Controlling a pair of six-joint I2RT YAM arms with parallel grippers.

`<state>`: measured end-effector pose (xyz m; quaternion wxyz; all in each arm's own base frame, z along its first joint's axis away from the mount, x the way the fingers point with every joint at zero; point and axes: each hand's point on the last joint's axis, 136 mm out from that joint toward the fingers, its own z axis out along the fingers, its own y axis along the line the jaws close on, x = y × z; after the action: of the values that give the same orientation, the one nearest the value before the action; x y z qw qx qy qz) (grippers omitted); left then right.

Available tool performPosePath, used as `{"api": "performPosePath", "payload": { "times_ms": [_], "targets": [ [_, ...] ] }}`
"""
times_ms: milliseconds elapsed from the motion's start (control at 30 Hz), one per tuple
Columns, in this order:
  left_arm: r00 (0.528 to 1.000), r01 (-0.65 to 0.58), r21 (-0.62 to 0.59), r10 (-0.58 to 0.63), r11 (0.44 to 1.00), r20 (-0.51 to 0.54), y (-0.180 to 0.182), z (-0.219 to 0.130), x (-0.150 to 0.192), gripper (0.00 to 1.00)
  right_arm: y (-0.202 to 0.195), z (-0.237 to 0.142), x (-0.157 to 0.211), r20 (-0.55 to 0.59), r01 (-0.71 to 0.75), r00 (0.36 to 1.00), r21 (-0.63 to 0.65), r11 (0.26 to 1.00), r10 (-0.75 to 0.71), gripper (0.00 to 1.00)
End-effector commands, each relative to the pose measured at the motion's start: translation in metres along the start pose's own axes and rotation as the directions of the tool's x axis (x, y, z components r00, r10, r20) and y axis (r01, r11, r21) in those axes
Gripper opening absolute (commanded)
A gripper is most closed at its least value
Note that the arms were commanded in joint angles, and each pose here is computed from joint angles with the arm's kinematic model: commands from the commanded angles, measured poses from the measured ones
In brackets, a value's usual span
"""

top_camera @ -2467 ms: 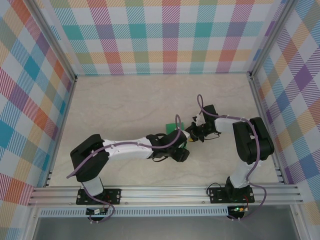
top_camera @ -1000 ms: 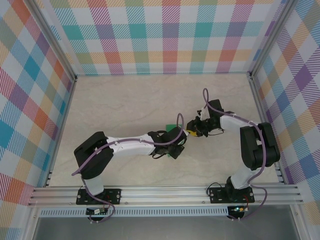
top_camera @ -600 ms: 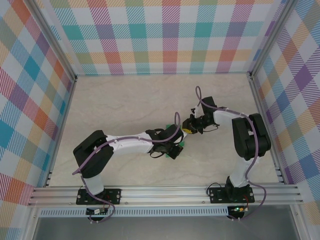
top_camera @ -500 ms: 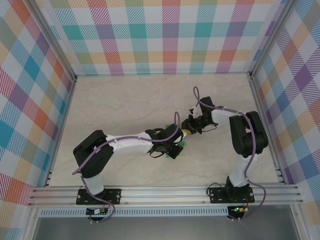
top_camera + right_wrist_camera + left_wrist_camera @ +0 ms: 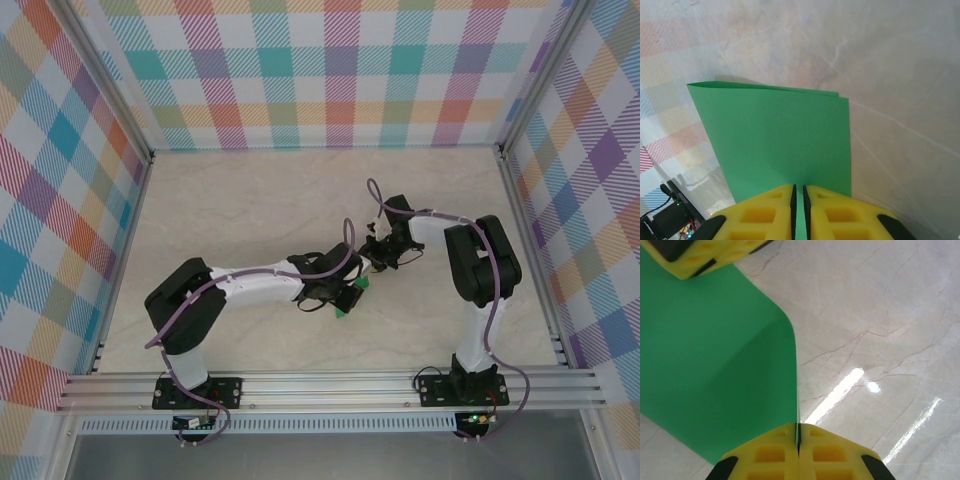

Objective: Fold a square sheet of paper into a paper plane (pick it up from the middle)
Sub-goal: Third fold the triangle at the center of the table.

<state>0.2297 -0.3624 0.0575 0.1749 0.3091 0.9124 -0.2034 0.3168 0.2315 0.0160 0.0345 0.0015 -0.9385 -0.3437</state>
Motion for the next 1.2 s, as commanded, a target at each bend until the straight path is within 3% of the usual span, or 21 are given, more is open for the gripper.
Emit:
{"api": "performPosePath", "payload": {
  "times_ms": [0,300,567,1167],
  "targets": [
    [0.998,0.056,0.002,-0.056,0.998,-0.022,0.014,-0.004,0.001,0.0,-0.023,0.01,0.014,-0.048,-0.012,0.999,0.09,0.996,0.016,0.15],
    [0.994,0.103,-0.018,-0.103,0.995,-0.046,0.036,0.003,0.003,0.01,-0.022,0.01,0.016,-0.045,-0.016,0.999,0.08,0.997,0.02,0.16],
    [0.986,0.144,0.033,-0.141,0.989,-0.087,0.029,0.013,0.012,0.04,-0.021,0.009,0.018,-0.043,-0.025,0.999,0.076,0.997,0.028,0.16],
    [0.987,0.157,-0.053,-0.159,0.986,-0.033,0.046,0.011,0.008,0.05,-0.023,0.01,0.021,-0.047,-0.034,0.998,0.079,0.996,0.037,0.17]
  ]
}}
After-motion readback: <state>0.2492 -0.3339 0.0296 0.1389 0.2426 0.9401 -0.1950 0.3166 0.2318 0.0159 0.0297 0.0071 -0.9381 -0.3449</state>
